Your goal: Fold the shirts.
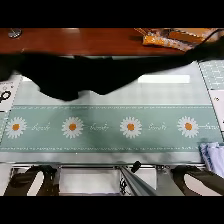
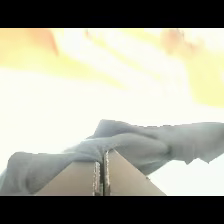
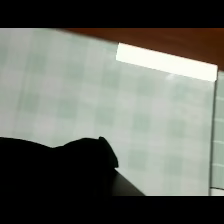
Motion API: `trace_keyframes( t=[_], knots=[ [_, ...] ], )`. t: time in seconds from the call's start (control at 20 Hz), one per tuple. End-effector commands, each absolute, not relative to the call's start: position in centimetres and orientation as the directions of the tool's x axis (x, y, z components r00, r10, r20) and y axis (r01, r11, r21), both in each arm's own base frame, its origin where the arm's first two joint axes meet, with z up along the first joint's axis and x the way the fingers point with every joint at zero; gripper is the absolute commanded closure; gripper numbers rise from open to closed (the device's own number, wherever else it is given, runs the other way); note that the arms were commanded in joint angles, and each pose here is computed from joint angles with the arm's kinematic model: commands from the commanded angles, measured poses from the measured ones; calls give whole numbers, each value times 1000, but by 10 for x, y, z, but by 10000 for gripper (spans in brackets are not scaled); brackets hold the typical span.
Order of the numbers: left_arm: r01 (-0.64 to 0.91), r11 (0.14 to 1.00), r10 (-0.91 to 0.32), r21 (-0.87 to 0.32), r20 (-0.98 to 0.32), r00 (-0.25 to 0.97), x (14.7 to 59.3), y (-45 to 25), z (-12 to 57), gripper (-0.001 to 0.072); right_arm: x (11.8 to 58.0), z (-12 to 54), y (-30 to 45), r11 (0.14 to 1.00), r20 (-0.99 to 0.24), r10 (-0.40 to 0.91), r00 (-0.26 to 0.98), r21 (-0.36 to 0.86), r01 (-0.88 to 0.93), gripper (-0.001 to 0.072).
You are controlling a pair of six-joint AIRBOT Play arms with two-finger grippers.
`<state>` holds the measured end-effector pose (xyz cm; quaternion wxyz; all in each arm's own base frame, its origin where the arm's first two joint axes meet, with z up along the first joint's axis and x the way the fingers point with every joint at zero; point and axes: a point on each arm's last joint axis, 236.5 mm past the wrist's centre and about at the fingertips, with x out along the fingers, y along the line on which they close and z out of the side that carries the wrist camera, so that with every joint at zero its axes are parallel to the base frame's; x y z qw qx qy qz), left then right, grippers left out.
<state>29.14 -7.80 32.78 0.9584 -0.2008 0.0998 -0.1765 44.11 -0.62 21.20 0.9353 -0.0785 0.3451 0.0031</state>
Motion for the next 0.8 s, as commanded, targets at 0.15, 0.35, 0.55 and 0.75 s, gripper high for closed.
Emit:
trace_keyframes(
  t=[0.15,0.35,0.55,0.75],
  knots=[
    [256,952,-215,-169,230,949,183,-64,483,683,329,402,-15,993,-202,-65,977,-110,43,681],
    [284,956,-256,-75,261,931,147,-84,508,683,269,443,-19,994,-77,-79,994,-82,73,680],
    [313,949,-289,-40,289,912,130,-96,521,683,259,429,-19,995,-141,-79,987,-72,70,680],
    [369,929,-362,-44,115,925,137,-112,481,683,262,370,-20,994,-383,-86,920,-89,56,681]
  ],
)
